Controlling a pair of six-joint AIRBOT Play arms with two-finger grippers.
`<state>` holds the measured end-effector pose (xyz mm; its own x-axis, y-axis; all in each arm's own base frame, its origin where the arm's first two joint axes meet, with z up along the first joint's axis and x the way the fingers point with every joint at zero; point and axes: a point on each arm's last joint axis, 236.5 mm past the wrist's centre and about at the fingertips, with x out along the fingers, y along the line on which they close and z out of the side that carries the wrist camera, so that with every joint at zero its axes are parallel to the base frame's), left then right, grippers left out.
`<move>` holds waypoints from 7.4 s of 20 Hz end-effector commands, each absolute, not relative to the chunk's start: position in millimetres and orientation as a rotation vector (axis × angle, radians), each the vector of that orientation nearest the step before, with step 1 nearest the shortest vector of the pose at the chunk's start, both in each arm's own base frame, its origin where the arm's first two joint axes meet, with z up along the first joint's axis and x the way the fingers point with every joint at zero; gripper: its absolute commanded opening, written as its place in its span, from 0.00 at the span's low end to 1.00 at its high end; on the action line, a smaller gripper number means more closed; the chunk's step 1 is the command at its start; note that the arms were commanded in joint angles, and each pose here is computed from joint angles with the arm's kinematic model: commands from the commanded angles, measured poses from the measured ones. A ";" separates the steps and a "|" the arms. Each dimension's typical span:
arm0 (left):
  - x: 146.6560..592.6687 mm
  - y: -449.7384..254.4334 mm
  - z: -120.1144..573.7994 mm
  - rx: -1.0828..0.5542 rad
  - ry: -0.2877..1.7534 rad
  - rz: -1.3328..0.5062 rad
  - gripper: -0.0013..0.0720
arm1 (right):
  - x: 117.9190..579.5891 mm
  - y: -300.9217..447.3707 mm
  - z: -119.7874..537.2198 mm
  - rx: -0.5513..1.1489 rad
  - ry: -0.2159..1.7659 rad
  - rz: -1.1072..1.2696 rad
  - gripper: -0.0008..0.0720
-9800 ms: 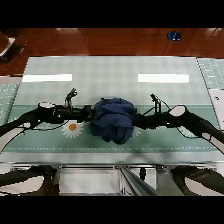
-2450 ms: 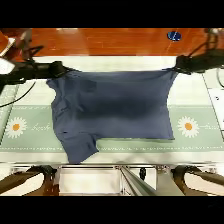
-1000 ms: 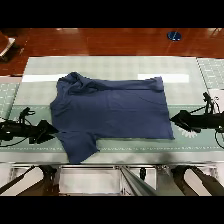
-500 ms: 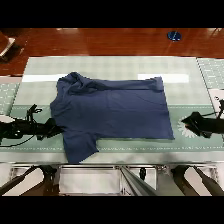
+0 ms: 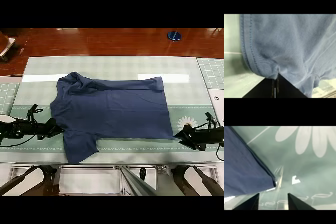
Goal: Fold the shirts.
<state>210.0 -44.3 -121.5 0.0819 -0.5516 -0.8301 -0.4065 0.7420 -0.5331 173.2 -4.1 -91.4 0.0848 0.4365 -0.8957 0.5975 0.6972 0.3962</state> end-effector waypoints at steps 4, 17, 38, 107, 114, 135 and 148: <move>217.0 -34.9 -127.0 -0.777 1.505 -0.092 0.05 | 192.5 15.0 -106.4 0.981 1.538 -0.075 0.57; 273.1 -53.6 -85.3 -0.929 1.295 -0.200 0.05 | 284.4 33.8 -47.4 1.110 1.272 0.271 0.04; 172.7 -16.4 516.0 0.035 -0.150 0.069 0.05 | 206.1 27.9 472.8 0.083 0.170 0.056 0.04; 214.3 -37.1 -96.1 -0.873 1.497 -0.101 0.71 | 322.4 -13.6 -45.1 0.784 1.246 -0.019 0.57; 215.0 -68.9 -124.2 -0.905 1.423 -0.108 0.70 | 310.0 3.6 -57.1 0.839 1.276 0.020 0.57; 224.5 -80.6 -126.7 -0.819 1.428 -0.145 0.05 | 265.5 42.7 -102.8 0.862 1.461 0.058 0.36; 414.8 -50.9 -6.8 -0.785 1.110 -0.259 0.05 | 406.9 20.7 -16.8 0.740 1.230 0.258 0.04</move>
